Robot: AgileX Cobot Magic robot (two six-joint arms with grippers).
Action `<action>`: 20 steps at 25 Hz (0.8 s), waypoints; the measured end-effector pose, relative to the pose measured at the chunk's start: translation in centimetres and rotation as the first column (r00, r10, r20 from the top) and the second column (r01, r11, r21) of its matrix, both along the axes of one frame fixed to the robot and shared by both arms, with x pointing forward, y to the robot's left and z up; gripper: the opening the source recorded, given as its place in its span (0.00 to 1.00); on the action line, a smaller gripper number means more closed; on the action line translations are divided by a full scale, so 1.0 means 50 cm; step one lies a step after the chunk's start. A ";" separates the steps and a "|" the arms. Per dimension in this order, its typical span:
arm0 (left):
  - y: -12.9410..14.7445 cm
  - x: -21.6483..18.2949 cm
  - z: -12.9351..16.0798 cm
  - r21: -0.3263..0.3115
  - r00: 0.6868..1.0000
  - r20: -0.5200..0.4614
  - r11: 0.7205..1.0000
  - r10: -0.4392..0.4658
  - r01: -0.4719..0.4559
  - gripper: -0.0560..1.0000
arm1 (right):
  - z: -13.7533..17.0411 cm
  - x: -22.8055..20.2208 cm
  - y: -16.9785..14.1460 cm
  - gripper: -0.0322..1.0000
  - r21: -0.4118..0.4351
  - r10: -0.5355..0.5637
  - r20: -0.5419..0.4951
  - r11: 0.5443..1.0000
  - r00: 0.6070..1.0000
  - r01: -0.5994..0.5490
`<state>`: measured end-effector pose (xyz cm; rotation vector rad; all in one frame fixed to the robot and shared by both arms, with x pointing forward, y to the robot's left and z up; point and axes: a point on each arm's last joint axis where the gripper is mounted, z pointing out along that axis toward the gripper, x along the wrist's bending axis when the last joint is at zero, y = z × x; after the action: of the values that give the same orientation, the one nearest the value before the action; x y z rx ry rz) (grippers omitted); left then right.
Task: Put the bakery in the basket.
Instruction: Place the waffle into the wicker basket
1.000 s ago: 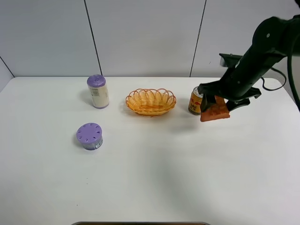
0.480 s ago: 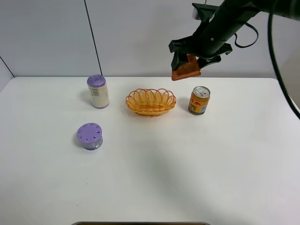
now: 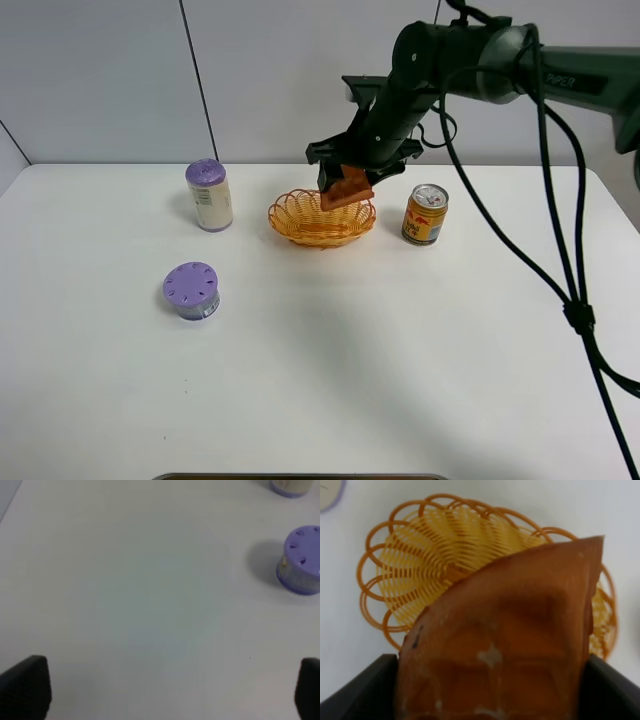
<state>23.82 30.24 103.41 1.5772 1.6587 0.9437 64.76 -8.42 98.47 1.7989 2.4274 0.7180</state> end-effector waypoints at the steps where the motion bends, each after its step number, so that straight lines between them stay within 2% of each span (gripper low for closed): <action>1: 0.000 0.000 0.000 0.000 1.000 0.000 1.000 0.000 0.000 0.99 | -0.015 0.003 0.005 0.69 -0.003 0.000 -0.003 1.000 1.000 0.000; 7: 0.000 0.000 0.000 0.000 1.000 0.000 1.000 0.000 0.000 0.99 | -0.081 0.023 0.019 0.69 -0.005 -0.012 0.010 1.000 1.000 0.012; 11: 0.000 0.000 0.000 0.000 1.000 0.000 1.000 0.000 0.000 0.99 | -0.104 0.034 0.022 0.69 -0.005 -0.020 0.030 1.000 0.999 0.020; 16: 0.000 0.000 0.000 0.000 1.000 0.000 1.000 0.000 0.000 0.99 | -0.139 0.037 0.023 0.69 -0.021 -0.021 0.007 1.000 1.000 0.021; 20: 0.000 0.000 0.000 0.000 1.000 0.000 1.000 0.000 0.000 0.99 | -0.142 0.038 0.023 0.71 -0.020 -0.022 0.009 1.000 1.000 0.022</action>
<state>23.82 30.24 103.41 1.5772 1.6587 0.9437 66.67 -7.27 91.35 1.8079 2.3964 0.6955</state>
